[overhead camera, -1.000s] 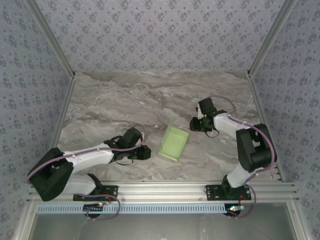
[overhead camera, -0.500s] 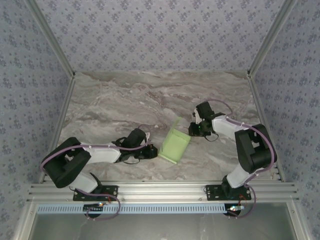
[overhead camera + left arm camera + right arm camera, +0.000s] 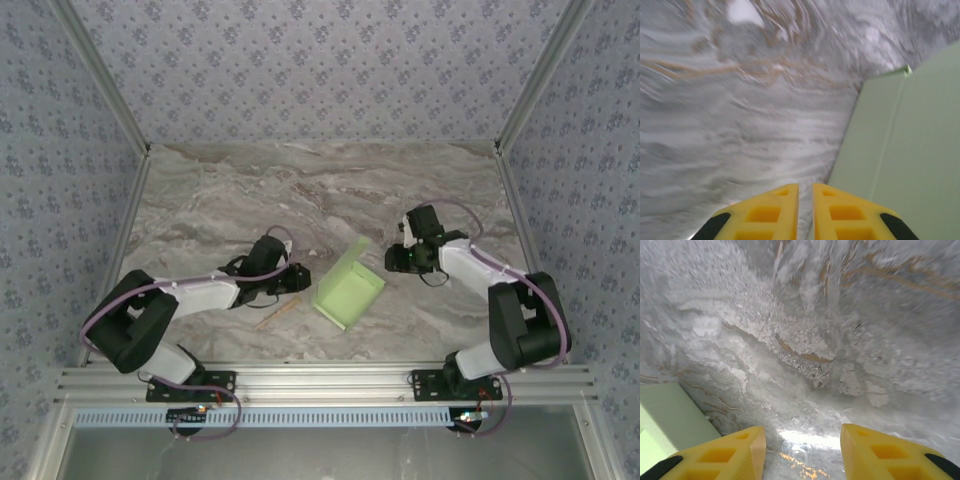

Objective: Fold the paper box

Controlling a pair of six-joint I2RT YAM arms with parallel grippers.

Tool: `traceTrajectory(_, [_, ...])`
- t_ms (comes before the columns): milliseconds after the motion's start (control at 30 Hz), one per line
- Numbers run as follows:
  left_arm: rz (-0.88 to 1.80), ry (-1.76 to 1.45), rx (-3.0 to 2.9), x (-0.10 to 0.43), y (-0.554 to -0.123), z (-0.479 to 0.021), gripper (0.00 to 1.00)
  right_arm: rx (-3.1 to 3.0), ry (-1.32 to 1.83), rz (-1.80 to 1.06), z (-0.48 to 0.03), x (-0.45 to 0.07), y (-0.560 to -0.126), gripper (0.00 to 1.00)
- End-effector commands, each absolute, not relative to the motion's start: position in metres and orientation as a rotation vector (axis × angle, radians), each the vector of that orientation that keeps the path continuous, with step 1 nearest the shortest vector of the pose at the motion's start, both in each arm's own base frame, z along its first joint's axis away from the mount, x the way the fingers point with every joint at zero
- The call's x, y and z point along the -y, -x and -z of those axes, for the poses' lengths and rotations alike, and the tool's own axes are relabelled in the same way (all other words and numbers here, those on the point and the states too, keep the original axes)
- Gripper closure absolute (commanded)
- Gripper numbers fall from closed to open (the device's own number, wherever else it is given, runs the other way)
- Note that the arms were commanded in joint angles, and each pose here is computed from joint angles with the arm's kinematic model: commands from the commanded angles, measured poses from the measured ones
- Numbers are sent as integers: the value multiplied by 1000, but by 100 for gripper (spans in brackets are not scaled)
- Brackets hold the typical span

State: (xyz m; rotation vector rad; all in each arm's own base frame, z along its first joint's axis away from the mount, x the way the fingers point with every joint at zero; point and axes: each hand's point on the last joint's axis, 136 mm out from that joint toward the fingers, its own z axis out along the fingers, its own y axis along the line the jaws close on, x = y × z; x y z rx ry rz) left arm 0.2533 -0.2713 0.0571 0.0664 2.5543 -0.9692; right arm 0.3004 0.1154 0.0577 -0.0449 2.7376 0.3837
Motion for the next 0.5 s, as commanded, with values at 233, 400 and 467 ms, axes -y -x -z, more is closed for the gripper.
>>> traceTrajectory(233, [816, -16, -2448, 228, -288, -90, 80, -2654, 224, -515, -67, -148, -258, 45])
traceTrajectory(400, [805, -3, -2438, 219, -292, -96, 79, -2641, 329, -555, -56, -169, -268, 44])
traceTrajectory(467, [805, -2, -2434, 216, -292, -98, 79, -2660, 366, -537, -48, -173, -269, 45])
